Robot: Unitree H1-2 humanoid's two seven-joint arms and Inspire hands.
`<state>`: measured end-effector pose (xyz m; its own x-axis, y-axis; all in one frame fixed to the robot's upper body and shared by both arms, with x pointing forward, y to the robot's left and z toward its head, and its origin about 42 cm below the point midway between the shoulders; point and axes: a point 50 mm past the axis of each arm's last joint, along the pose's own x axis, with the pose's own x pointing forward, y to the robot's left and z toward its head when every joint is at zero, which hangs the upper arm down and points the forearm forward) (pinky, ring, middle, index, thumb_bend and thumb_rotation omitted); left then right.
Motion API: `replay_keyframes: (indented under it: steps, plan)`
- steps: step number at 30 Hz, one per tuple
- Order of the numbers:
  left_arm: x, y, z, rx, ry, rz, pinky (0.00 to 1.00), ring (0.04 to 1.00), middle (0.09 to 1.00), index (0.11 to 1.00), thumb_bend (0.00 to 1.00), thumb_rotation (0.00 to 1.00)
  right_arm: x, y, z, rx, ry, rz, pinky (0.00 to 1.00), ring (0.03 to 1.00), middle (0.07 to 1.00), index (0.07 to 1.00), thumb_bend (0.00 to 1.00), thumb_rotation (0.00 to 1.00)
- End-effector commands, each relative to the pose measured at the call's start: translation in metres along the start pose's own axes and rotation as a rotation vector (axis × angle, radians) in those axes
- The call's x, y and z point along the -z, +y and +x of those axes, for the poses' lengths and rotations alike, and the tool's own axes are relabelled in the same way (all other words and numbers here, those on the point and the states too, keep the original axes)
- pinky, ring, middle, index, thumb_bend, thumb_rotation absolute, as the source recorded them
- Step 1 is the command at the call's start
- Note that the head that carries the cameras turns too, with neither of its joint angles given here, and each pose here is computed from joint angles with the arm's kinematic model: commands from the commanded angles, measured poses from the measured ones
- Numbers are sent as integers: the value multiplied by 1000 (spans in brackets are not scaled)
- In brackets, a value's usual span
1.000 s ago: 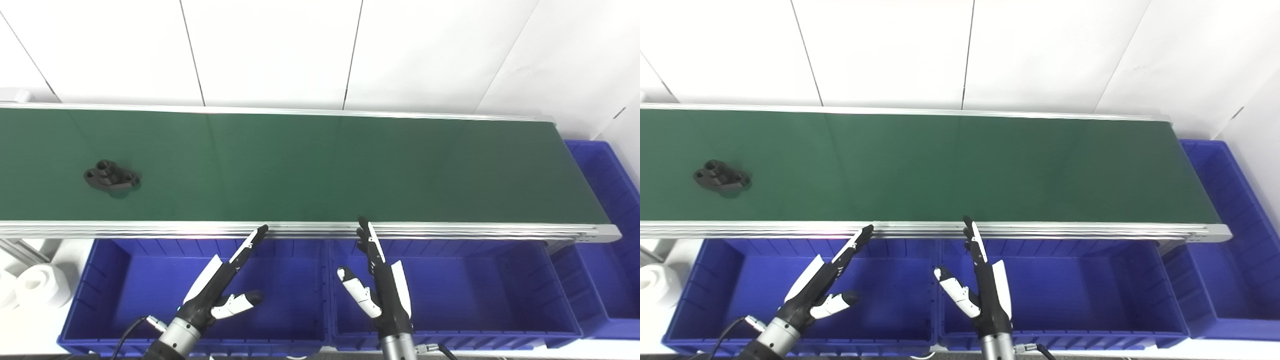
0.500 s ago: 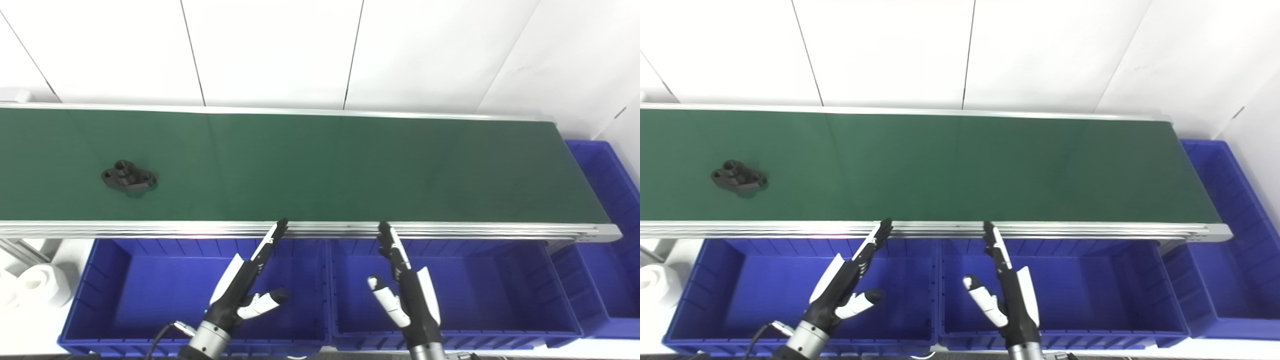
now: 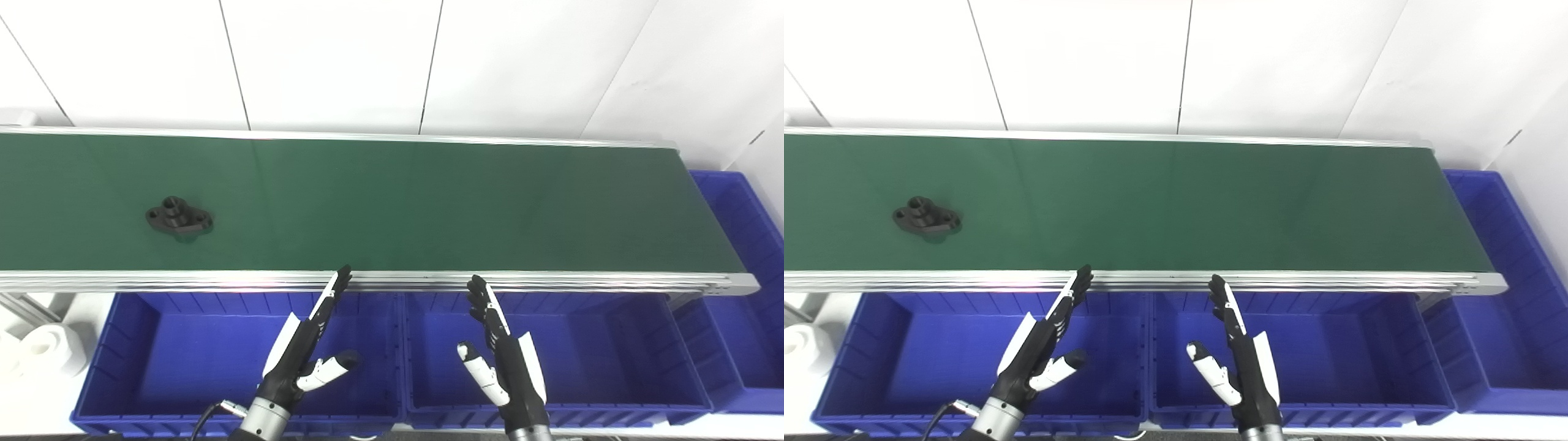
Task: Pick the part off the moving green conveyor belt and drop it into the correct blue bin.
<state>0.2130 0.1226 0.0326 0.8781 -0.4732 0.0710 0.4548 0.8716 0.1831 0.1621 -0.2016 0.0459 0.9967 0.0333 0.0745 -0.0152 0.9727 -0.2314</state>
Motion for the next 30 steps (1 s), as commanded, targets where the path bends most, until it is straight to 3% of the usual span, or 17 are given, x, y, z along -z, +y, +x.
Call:
replay_keyframes:
  steps: [1, 22, 30]
  plan:
    - [-6, 1, 2, -10, -50, 12, 1000, 1000, 1000, 1000, 764, 867, -6, -2, 2, -3, -39, -5, 919, 953, 966, 987, 783, 909]
    - [2, 4, -2, -27, -13, 38, 1000, 1000, 1000, 1000, 763, 778, 4, -1, 3, -38, -24, -7, 926, 967, 989, 994, 797, 902]
    - [12, -6, -2, -10, 18, 32, 959, 1000, 1000, 1000, 811, 720, 19, -8, -6, -46, -1, -24, 927, 967, 986, 999, 753, 909]
